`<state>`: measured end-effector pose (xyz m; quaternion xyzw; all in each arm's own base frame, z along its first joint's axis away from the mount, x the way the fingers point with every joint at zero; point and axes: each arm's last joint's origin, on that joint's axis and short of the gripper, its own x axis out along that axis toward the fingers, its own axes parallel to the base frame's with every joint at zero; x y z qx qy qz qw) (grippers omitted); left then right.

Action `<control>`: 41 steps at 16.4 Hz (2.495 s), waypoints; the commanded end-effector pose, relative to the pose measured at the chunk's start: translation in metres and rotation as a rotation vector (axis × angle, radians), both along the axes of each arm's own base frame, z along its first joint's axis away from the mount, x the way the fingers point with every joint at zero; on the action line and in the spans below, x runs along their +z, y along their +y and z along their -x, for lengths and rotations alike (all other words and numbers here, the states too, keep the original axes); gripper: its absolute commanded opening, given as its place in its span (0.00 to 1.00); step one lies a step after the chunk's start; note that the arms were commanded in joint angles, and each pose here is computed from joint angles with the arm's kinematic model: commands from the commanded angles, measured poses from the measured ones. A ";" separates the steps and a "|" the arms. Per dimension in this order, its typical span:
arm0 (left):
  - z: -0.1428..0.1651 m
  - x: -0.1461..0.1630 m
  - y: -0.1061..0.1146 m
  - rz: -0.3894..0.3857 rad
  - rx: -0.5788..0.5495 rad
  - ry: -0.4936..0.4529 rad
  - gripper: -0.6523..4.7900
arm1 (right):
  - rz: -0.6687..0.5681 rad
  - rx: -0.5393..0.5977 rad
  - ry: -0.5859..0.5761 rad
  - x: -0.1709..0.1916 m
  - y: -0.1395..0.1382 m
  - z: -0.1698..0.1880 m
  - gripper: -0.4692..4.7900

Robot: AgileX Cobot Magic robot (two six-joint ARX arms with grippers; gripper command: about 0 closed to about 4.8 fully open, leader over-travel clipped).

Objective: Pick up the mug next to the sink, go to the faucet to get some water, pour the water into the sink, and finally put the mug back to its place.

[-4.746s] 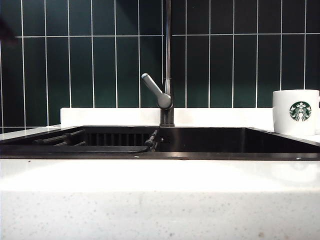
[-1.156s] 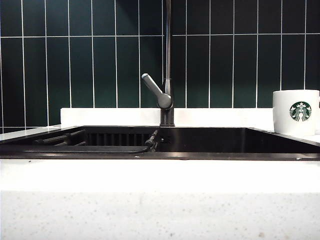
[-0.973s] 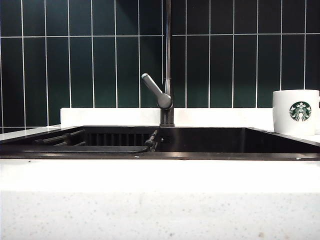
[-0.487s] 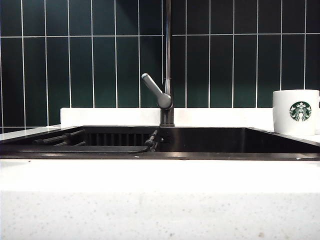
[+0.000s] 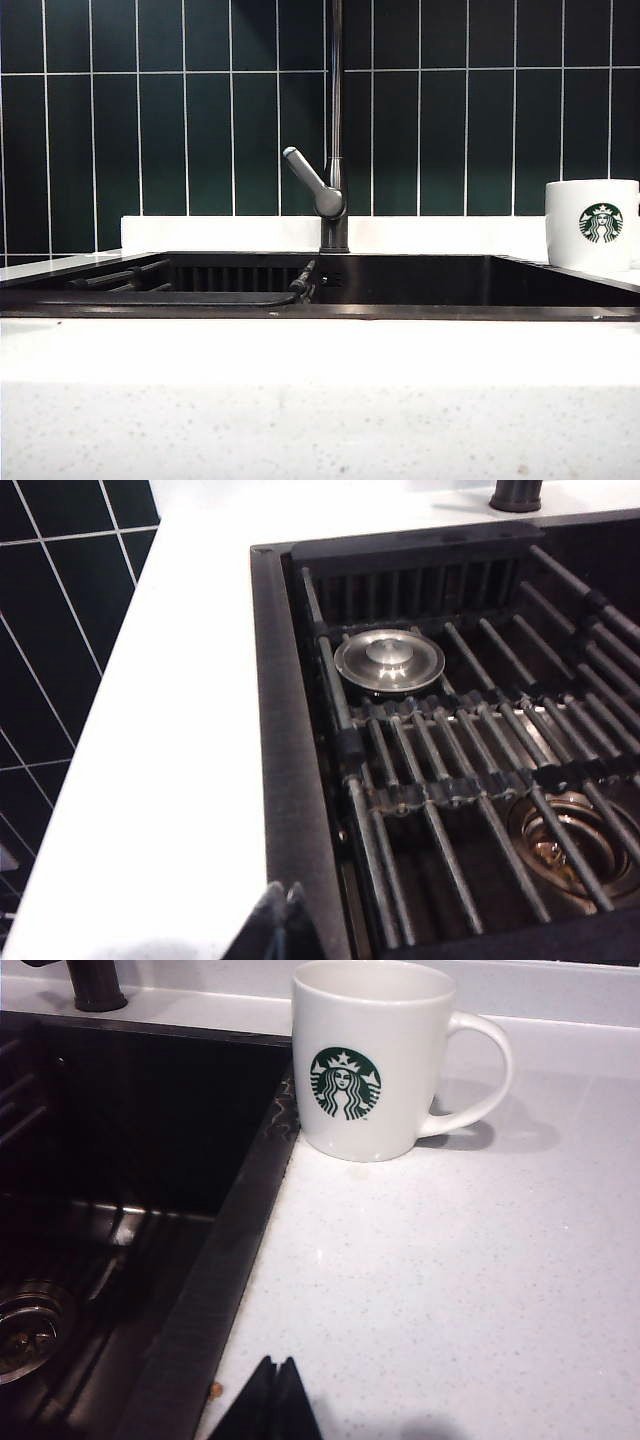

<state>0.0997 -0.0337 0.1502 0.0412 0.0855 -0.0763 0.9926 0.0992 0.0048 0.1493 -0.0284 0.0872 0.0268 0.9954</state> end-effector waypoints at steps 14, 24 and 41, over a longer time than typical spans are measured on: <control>0.005 0.019 0.014 0.074 0.103 -0.211 0.11 | 0.000 0.001 -0.004 -0.001 0.000 0.000 0.09; 0.003 0.030 0.036 0.063 0.162 -0.325 0.11 | 0.000 0.001 -0.004 -0.001 0.000 0.000 0.09; 0.003 0.028 0.036 0.063 0.151 -0.309 0.11 | 0.000 0.001 -0.005 -0.001 0.000 0.000 0.09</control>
